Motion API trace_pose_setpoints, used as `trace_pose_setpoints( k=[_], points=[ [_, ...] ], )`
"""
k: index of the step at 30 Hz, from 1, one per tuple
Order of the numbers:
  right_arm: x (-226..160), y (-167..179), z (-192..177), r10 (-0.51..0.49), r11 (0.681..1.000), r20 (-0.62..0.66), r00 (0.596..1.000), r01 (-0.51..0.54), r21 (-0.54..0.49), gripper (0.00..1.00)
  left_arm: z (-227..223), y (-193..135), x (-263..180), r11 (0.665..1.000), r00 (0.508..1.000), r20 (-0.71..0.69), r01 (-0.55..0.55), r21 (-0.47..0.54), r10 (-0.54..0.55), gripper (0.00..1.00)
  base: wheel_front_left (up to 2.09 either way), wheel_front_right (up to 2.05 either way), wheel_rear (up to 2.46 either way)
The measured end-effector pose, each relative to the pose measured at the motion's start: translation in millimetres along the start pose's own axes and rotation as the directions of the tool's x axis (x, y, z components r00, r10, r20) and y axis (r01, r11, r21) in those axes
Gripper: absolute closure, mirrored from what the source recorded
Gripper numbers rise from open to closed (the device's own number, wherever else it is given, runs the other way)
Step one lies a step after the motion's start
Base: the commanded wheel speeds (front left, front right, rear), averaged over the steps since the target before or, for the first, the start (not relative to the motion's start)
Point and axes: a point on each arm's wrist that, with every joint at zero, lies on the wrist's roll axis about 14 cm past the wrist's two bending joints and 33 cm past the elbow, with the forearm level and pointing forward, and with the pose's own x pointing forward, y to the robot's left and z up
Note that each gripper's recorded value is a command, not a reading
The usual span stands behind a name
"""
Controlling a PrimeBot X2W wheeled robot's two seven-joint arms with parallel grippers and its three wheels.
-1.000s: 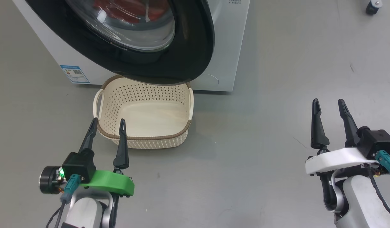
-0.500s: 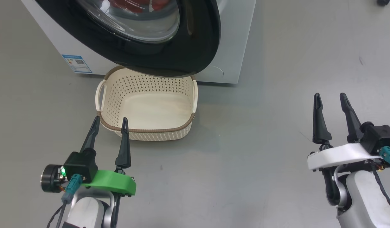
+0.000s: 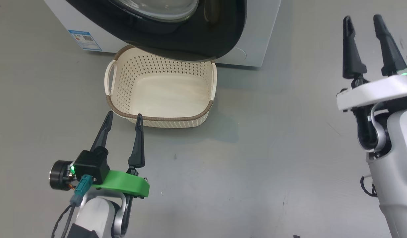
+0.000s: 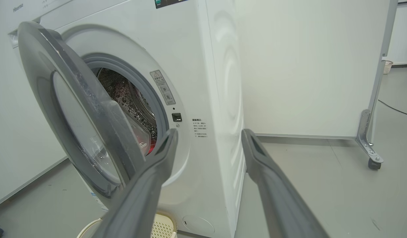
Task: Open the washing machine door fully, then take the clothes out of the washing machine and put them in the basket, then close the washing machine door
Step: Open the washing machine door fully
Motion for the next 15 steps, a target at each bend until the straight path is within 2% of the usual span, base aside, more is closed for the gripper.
trace_pose_setpoints(
  k=[1,2,3,5,10,15],
  points=[
    [7,1,3,0.008,1.000,0.003,1.000,-0.008,0.016,0.33,-1,0,1,1.000,1.000,-0.004,0.002,-0.001,-0.002,0.00,0.00,0.00,0.00],
    [14,3,3,0.019,0.999,-0.002,1.000,-0.019,0.043,0.95,-3,0,2,1.000,1.000,-0.007,0.002,-0.002,-0.002,0.00,0.00,0.00,0.00],
    [20,6,3,0.027,0.997,-0.006,1.000,-0.026,0.074,1.00,-4,0,2,1.000,1.000,-0.011,0.001,-0.005,-0.001,0.00,0.00,0.00,0.00],
    [33,12,4,0.038,0.988,-0.005,0.999,-0.037,0.150,1.00,-6,2,5,1.000,1.000,-0.016,-0.003,-0.006,0.003,0.00,0.00,0.00,0.00],
    [63,19,5,0.080,0.963,-0.032,0.996,-0.069,0.262,1.00,-13,6,8,1.000,0.999,-0.033,-0.014,-0.007,0.014,0.00,0.00,0.00,0.00],
    [86,26,-12,0.121,0.913,-0.111,0.986,-0.067,0.402,1.00,-17,10,12,1.000,0.999,-0.043,-0.022,-0.014,0.022,0.00,0.00,0.00,0.00]
  ],
)
